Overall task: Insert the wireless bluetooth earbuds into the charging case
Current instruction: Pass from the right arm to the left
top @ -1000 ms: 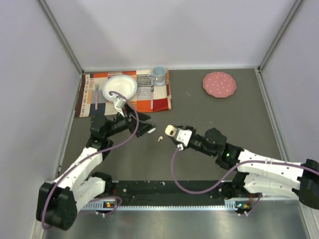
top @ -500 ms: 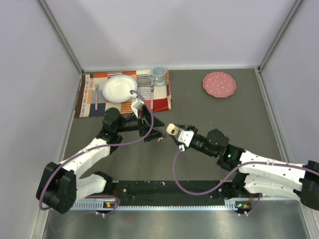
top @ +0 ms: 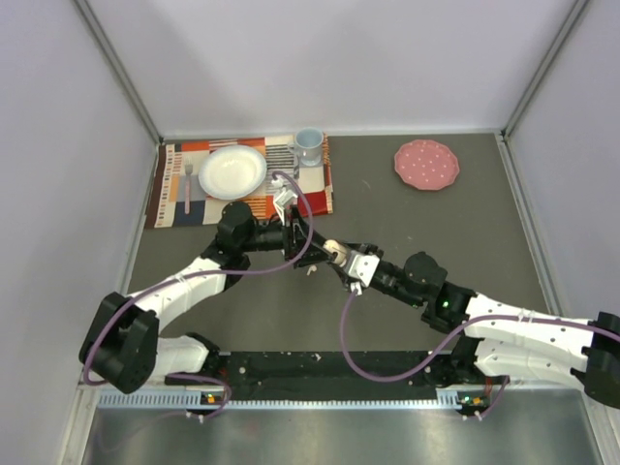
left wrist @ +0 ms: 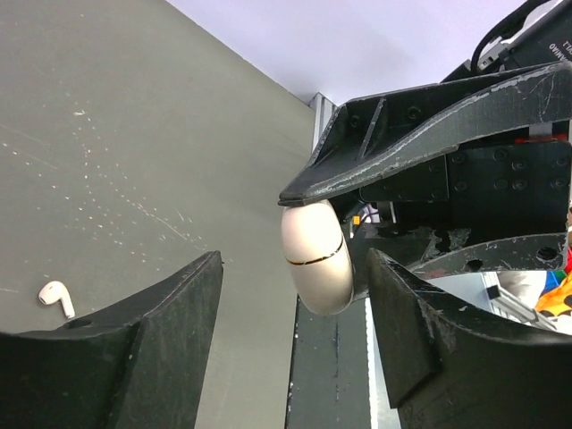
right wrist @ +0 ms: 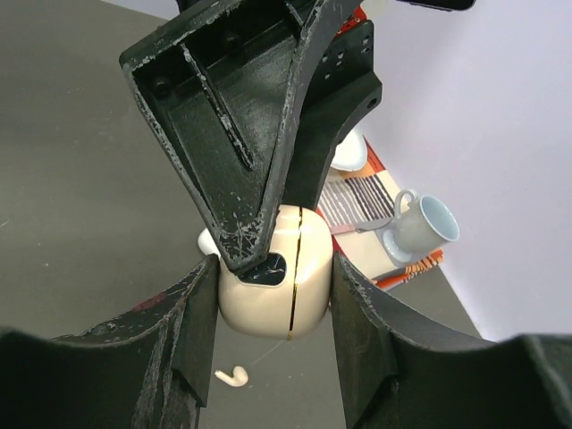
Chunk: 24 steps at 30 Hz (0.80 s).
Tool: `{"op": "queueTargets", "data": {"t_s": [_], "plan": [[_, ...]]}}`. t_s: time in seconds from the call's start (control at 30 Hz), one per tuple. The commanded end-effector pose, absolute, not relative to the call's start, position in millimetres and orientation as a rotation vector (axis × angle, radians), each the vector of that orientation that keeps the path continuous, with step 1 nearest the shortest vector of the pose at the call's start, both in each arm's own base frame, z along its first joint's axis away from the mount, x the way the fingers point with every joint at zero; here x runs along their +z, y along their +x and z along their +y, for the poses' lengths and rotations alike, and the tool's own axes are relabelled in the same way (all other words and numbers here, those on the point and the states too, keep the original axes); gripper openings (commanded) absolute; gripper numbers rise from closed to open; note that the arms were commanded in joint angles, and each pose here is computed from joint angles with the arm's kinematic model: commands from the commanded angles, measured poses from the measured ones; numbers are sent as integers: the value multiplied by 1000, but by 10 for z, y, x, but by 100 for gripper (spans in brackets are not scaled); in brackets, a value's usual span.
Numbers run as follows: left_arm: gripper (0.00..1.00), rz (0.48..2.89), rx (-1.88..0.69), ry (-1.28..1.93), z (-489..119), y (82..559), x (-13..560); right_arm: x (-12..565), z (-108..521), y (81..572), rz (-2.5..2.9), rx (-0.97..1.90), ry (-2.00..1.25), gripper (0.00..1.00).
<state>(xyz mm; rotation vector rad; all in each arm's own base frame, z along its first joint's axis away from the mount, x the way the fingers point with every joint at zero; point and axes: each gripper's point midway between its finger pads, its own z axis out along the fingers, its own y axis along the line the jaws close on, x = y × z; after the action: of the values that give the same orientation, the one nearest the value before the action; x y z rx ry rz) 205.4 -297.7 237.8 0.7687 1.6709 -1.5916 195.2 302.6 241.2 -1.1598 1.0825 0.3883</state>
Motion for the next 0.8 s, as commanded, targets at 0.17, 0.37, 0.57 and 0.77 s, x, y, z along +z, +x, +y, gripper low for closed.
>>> {"op": "queueTargets", "data": {"t_s": [0.17,0.37,0.57,0.77], "plan": [[60,1600,-1581,812,-3056,2088,2552,2595,3083,1882,1028,436,-1114,0],[47,1624,-1596,822,-3090,2097,2499,2585,3086,1880,1032,441,-1111,0],[27,1626,-1594,838,-3102,2085,2493,2584,3079,1893,1033,434,-1105,0],[4,1626,-1576,847,-3096,2085,2486,2584,3078,1914,1050,441,-1081,9]]}}
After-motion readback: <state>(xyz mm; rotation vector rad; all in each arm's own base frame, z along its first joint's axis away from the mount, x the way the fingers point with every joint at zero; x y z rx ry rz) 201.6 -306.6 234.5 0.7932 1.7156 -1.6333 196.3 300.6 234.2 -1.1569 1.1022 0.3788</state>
